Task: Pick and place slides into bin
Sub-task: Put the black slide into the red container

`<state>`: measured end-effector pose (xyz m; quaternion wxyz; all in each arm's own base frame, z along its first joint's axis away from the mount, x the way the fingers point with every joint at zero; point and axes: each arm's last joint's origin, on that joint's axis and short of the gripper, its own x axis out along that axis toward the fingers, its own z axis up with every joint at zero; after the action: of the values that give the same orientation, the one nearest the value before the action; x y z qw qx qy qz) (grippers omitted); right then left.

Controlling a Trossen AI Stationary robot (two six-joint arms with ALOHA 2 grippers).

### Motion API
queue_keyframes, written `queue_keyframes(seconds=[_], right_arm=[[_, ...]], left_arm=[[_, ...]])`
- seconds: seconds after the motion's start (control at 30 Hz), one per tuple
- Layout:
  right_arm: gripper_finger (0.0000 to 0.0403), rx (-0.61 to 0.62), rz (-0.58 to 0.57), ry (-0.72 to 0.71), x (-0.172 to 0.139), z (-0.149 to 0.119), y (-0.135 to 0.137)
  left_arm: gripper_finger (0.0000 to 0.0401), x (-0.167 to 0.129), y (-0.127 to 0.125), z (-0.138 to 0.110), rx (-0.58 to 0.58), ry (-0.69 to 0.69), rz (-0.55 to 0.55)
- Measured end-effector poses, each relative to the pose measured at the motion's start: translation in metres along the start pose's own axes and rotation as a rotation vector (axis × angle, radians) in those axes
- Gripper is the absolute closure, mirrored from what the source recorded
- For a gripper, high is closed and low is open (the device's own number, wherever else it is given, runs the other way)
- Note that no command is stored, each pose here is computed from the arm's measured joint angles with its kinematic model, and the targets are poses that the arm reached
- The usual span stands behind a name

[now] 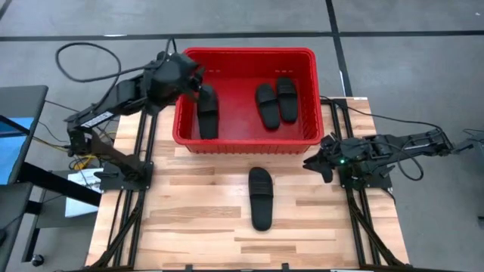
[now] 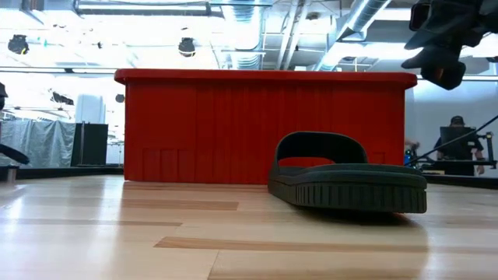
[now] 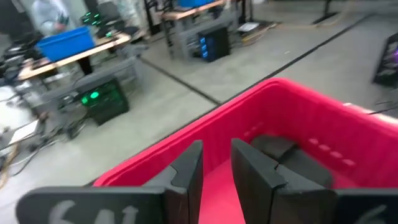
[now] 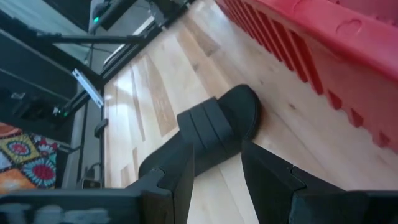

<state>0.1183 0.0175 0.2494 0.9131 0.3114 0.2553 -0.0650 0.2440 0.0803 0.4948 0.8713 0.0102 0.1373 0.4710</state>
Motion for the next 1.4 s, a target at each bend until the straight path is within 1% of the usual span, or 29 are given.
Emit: queue_keyframes(seconds=[0.1, 0.23, 0.4, 0.5, 0.6, 0.73, 0.93, 1.1, 1.4], right_arm=[[0.0276, 0.001, -0.005, -0.017, 0.001, 0.001, 0.001], [0.0276, 0.001, -0.015, -0.025, 0.005, 0.003, 0.002], [0.0276, 0.007, -0.012, -0.033, 0.011, 0.004, 0.004], [0.0276, 0.008, -0.014, -0.03, 0.015, 0.005, 0.006], [0.0276, 0.011, -0.009, -0.034, 0.019, 0.006, 0.008], [0.0276, 0.012, -0.015, -0.053, 0.024, 0.008, 0.01], [0.0276, 0.011, -0.039, -0.068, 0.033, 0.01, 0.011], [0.0276, 0.012, -0.047, -0.054, 0.037, 0.009, 0.012], [0.0276, 0.005, -0.022, -0.027, 0.038, 0.005, 0.016]], left_arm=[[0.0326, -0.015, -0.007, 0.002, -0.006, -0.043, -0.061], [0.0326, -0.029, -0.015, -0.009, 0.005, -0.118, -0.143], [0.0326, -0.038, -0.009, -0.038, -0.083, -0.219, -0.234], [0.0326, -0.042, -0.005, -0.062, -0.114, -0.237, -0.298], [0.0326, -0.045, -0.005, -0.088, -0.129, -0.228, -0.364], [0.0326, -0.051, -0.011, -0.12, -0.136, -0.234, -0.446], [0.0326, -0.061, -0.021, -0.16, -0.129, -0.253, -0.547], [0.0326, -0.067, -0.026, -0.18, -0.153, -0.236, -0.6], [0.0326, -0.079, -0.041, -0.207, -0.12, -0.189, -0.709]])
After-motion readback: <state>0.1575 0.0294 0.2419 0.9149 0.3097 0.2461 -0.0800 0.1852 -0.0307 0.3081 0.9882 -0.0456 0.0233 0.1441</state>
